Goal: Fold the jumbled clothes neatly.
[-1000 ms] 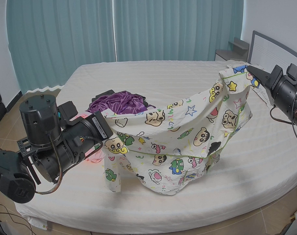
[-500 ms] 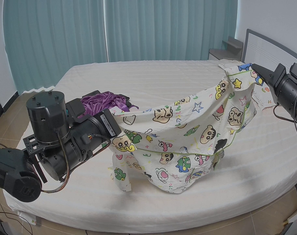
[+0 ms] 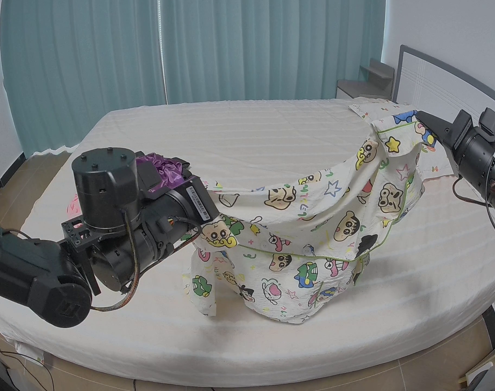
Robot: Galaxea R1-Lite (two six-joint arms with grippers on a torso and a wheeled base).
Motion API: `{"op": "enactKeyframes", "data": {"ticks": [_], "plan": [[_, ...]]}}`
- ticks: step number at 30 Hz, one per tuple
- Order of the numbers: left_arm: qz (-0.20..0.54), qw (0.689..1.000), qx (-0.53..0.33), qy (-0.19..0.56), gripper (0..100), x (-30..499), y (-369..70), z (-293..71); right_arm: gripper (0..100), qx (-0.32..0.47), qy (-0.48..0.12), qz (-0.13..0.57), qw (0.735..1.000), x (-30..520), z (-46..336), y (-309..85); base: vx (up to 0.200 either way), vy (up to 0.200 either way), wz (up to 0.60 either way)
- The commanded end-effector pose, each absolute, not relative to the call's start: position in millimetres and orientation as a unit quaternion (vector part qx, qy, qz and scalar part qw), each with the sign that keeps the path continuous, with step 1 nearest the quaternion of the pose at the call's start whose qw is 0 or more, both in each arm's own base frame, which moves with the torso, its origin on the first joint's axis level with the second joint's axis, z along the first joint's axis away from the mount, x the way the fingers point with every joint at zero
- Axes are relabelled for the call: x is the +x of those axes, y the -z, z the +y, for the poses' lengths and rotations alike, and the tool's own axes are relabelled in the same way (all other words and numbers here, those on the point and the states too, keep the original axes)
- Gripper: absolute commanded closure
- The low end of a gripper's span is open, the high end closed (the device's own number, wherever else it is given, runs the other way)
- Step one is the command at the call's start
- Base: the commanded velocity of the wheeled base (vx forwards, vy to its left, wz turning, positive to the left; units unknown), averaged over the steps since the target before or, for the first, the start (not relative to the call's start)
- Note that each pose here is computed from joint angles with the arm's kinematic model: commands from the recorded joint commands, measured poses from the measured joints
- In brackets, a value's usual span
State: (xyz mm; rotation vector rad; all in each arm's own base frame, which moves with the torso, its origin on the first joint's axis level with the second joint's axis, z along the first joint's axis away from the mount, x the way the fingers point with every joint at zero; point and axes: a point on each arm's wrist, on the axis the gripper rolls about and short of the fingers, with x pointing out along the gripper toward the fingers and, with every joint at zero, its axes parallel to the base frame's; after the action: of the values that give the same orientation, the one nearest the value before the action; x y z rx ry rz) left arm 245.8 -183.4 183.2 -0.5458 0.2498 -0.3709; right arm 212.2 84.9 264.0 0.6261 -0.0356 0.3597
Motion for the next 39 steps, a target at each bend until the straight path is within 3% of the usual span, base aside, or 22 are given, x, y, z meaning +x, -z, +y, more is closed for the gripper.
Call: {"op": "enactKeyframes", "data": {"ticks": [1,10,22,32,39], "plan": [[0.136,0.938,-0.262,0.182,100,247.4,-174.2,-188.3,100,0.305,-0.172,-0.013,0.936,212.9,84.1,-261.0,0.000,-0.200,0.00],[0.148,0.935,-0.255,0.196,100,235.6,-169.9,-195.0,100,0.304,-0.166,-0.008,0.938,208.2,80.0,-256.2,0.000,-0.067,0.00],[0.135,0.940,-0.255,0.182,100,209.0,-177.3,-186.3,100,0.305,-0.191,-0.023,0.933,176.9,70.7,-260.2,-0.200,0.000,0.00],[0.082,0.936,-0.278,0.200,100,172.7,-209.6,-153.2,100,0.301,-0.274,-0.078,0.910,124.0,52.8,-278.9,-0.200,0.000,0.00],[0.036,0.950,-0.227,0.213,100,144.1,-220.4,-126.1,100,0.282,-0.367,-0.122,0.878,78.8,39.3,-291.2,-0.057,0.000,0.00]]}}
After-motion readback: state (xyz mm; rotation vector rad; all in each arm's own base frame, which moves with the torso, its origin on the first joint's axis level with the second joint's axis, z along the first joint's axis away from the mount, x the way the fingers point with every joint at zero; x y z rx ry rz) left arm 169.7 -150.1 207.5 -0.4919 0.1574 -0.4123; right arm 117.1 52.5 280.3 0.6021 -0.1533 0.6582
